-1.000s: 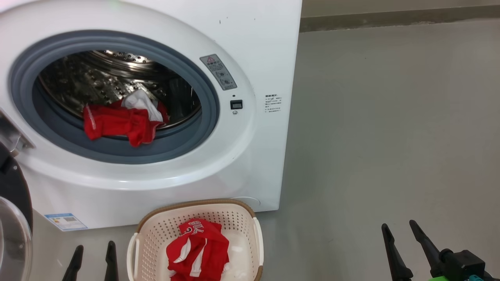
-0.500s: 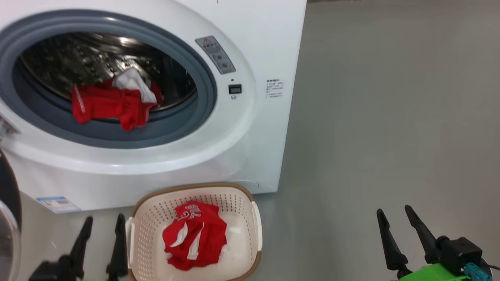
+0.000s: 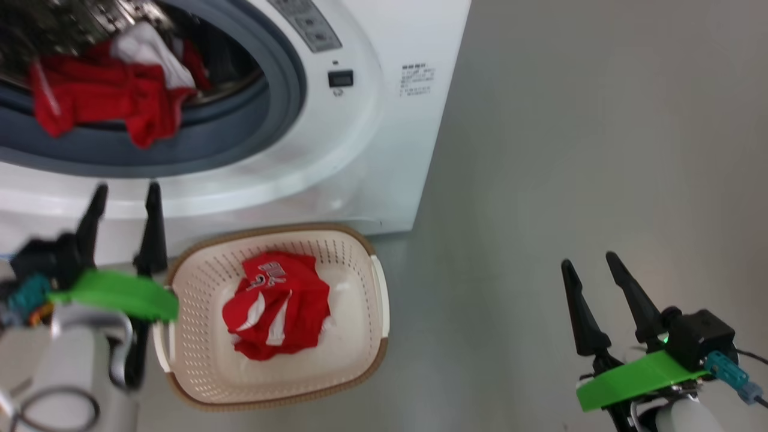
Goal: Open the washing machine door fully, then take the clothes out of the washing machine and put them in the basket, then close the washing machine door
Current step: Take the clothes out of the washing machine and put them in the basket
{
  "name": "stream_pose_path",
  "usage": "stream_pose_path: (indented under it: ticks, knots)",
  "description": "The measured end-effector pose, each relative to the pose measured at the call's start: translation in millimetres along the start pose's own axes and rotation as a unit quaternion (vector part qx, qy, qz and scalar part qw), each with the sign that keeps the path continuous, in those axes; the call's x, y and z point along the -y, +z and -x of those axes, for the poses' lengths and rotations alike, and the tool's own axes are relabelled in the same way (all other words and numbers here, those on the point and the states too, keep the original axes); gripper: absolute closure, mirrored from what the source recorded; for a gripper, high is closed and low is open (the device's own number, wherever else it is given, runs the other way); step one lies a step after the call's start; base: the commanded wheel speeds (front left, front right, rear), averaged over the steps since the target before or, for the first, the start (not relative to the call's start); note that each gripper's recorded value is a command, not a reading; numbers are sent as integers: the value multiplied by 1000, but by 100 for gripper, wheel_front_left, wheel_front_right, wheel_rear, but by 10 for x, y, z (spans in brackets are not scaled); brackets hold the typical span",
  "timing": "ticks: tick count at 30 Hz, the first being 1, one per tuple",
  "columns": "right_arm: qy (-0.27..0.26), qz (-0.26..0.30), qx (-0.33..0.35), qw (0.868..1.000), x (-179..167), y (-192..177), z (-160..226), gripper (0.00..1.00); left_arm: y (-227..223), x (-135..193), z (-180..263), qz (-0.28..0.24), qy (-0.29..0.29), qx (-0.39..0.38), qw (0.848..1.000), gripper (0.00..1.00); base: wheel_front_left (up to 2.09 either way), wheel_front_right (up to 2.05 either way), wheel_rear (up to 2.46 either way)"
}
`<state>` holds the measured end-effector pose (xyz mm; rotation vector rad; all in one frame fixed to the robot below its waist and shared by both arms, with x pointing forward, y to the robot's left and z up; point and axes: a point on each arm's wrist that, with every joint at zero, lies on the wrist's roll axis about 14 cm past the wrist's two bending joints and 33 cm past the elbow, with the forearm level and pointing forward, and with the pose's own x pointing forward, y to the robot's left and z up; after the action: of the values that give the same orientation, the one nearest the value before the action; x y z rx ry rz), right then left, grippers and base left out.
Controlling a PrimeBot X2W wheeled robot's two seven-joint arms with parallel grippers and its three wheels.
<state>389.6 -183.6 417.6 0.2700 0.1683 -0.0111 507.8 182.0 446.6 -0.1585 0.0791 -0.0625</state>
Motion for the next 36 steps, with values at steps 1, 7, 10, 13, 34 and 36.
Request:
stream_pose_path:
  ticks: [1,7,10,13,34,36]
  knots:
    - [0,-2,-2,1000,-2,-18,-34,0,-21,7,-92,-1,-2,-4,1000,0,0,0,0]
    - [-1,-6,-15,1000,22,-133,-215,0,-160,40,-602,-13,-11,-29,999,0,0,0,0]
    - [-6,-6,-24,1000,62,-207,-262,0,-270,8,-791,-17,-9,-47,999,0,0,0,0]
    - [-11,-7,-29,999,98,-248,-302,0,-389,-4,-942,-28,-12,-67,997,0,0,0,0]
    - [-38,-18,-59,997,296,-497,-395,0,-809,-64,-1690,-65,-13,-141,988,0,0,0,0]
    - [-39,-16,-57,997,311,-483,-410,0,-826,-64,-1733,-68,-12,-143,987,0,0,0,0]
